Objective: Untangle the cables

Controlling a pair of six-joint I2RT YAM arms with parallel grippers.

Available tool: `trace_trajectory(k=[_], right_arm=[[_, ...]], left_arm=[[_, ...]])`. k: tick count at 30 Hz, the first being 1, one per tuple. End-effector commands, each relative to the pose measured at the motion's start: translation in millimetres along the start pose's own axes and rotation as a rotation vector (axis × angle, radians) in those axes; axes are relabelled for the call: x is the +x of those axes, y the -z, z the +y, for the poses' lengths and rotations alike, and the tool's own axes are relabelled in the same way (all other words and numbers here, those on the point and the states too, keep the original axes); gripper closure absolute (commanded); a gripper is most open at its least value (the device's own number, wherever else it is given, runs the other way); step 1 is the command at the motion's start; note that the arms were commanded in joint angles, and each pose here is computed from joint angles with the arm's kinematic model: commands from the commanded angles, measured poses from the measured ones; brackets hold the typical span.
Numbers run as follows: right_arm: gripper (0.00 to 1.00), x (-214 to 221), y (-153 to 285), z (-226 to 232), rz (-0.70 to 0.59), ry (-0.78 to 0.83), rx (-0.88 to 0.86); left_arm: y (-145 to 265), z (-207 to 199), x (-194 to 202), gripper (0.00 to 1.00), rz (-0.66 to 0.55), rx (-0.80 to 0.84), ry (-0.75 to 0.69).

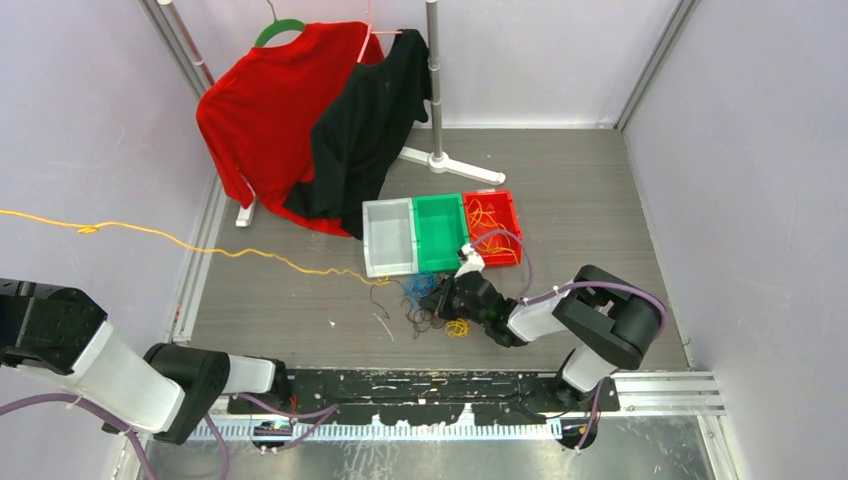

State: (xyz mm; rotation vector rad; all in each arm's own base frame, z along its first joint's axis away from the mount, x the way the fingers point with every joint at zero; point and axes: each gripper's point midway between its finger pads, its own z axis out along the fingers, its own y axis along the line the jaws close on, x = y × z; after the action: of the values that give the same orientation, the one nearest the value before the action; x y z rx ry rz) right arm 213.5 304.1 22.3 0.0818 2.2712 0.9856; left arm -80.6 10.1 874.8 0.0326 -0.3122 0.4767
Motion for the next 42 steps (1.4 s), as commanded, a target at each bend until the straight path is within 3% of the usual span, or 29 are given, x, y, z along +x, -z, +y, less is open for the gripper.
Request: trace_trajectory(k=[1, 5, 8, 12, 16, 24, 33, 35, 36, 37, 42], right_arm=[[0.99, -10, -2, -22, -0.08, -0.224, 0.038], [0.99, -6, -4, -37, -0.08, -0.305, 0.062], [0.99, -4, -2, -56, -0.077, -0.298, 0.182], [0.99, -8, -1, -44, -0.091, -0.197, 0.229], [0.97, -12, -1, 3, -0.088, 0.018, 0.156], [0.71, -18, 22, 116, -0.069, 0.395, -0.088], [0.37, -33, 59, 185, -0.025, 0.615, -0.284], [0.23, -46, 74, 203, -0.065, 0.63, -0.336], [0.06, -53, 83, 213, -0.089, 0.638, -0.366], [0.01, -61, 93, 223, -0.114, 0.642, -0.394], [0.0, -94, 137, 268, -0.238, 0.701, -0.546]], left_arm=[[-2, 11, -8, 1.0, -0.031, -0.02, -0.08], [-3, 20, -13, 1.0, -0.049, -0.02, -0.103], [-3, 25, -16, 1.0, -0.067, -0.003, -0.135], [-2, 34, -15, 1.0, -0.063, 0.007, -0.15], [8, 9, 17, 1.0, 0.056, 0.09, -0.088], [76, -102, 65, 1.0, 0.306, 0.483, 0.192], [135, -165, 98, 1.0, 0.487, 0.604, 0.347], [154, -180, 98, 1.0, 0.526, 0.664, 0.403], [167, -189, 97, 1.0, 0.551, 0.706, 0.431], [180, -198, 96, 1.0, 0.583, 0.734, 0.476], [236, -227, 84, 1.0, 0.68, 0.851, 0.631]])
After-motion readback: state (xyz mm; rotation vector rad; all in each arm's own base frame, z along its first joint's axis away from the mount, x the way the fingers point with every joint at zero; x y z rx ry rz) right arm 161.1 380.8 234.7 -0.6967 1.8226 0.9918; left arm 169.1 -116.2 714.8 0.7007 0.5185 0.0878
